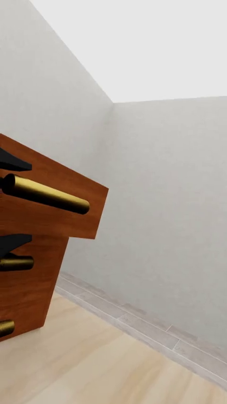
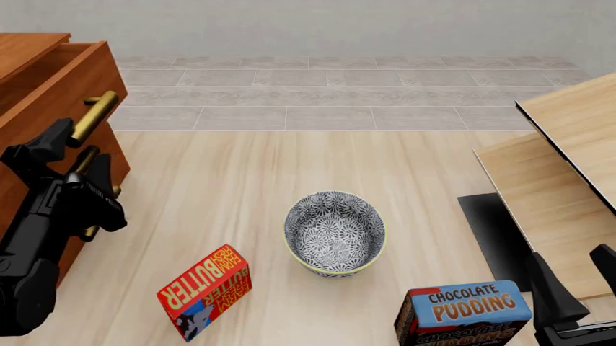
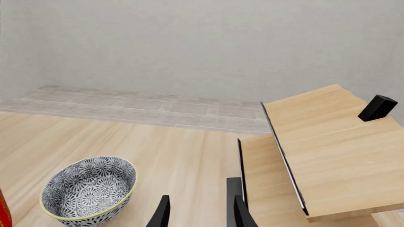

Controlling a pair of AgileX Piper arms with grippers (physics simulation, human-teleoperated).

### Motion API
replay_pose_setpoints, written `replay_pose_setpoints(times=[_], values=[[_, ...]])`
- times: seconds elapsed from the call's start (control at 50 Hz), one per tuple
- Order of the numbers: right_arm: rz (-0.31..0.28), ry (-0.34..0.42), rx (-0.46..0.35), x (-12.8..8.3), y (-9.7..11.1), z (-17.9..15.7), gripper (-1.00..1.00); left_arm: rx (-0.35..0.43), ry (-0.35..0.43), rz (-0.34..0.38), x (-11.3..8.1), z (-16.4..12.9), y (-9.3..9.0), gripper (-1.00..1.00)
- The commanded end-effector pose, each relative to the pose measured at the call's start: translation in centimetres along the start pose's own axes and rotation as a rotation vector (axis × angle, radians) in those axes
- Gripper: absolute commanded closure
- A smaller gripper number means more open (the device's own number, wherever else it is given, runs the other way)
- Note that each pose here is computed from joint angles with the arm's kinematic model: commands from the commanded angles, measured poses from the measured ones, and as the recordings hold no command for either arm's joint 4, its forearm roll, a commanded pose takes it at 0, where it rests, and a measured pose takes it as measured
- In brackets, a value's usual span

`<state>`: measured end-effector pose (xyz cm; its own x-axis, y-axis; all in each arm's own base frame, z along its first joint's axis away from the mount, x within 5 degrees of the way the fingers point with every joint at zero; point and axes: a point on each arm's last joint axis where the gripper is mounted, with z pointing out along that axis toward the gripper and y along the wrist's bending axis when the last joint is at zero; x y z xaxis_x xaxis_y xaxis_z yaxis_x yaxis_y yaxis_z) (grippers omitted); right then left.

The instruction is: Close the top drawer of the cabinet.

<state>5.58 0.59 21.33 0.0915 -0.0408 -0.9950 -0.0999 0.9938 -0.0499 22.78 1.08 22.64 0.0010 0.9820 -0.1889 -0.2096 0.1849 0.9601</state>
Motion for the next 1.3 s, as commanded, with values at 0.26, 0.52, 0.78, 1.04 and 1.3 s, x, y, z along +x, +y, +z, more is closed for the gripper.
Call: replay_pose_setpoints(times=[0.26,0.52,0.78,1.04,1.3], values=[[-0.006,0.004,-0.009,0.0,0.1,0.0,-1.00,-0.013,0.074,0.003,1.5,-0.4,0.2,-1.00],[-0.009,0.008,-0.012,0.1,0.1,0.0,-1.00,-0.012,0.091,0.007,1.9,-0.5,0.2,-1.00],[-0.011,0.010,-0.012,0.1,0.1,0.0,-1.00,-0.015,0.108,0.007,2.3,-0.8,0.3,-1.00],[-0.008,0.012,-0.014,0.1,0.1,0.0,-1.00,-0.016,0.124,0.009,2.6,-1.0,0.3,-1.00],[-0.012,0.010,-0.014,0.1,0.1,0.0,-1.00,-0.015,0.138,0.009,2.9,-1.1,0.3,-1.00]])
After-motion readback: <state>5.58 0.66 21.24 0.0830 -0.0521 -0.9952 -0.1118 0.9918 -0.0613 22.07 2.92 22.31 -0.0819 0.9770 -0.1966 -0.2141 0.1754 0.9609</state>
